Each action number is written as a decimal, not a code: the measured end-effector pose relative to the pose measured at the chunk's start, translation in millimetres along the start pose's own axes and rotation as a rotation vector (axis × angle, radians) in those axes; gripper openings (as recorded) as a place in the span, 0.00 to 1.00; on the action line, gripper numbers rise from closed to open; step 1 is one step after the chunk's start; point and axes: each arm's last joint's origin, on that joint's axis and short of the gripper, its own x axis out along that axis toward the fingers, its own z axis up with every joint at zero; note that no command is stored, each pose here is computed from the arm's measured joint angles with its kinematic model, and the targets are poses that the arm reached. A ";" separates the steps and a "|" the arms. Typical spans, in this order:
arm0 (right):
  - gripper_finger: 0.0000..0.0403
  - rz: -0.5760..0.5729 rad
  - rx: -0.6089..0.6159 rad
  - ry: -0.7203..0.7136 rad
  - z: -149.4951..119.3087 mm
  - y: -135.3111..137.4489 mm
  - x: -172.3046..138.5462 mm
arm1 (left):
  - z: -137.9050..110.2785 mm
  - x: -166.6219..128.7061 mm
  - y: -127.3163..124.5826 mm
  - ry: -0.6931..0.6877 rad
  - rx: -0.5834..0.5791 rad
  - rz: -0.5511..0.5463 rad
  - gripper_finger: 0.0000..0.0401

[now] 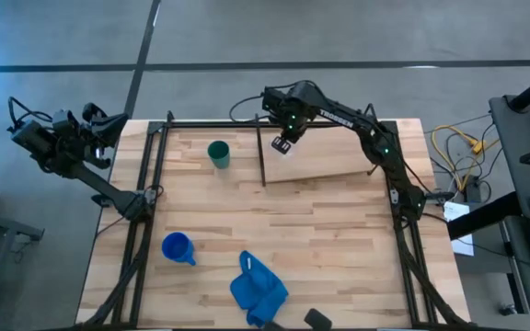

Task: Stack small to large cups/mugs on shelf
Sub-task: Put the transparent mug on the shelf, then adjust the green cup

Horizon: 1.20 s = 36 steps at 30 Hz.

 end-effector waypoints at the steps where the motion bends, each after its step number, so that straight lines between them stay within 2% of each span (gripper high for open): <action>1: 0.02 0.000 0.000 -0.003 0.2 0.0 -0.2 | 0.0 0.0 0.0 0.000 -0.002 0.000 0.00; 21: 0.02 0.032 -0.012 -0.030 4.2 5.7 4.1 | -9.3 1.5 -3.6 0.018 0.018 -0.002 0.00; 36: 0.16 0.034 -0.014 -0.081 9.2 6.1 4.1 | -9.6 1.6 -3.7 0.019 0.020 -0.002 0.00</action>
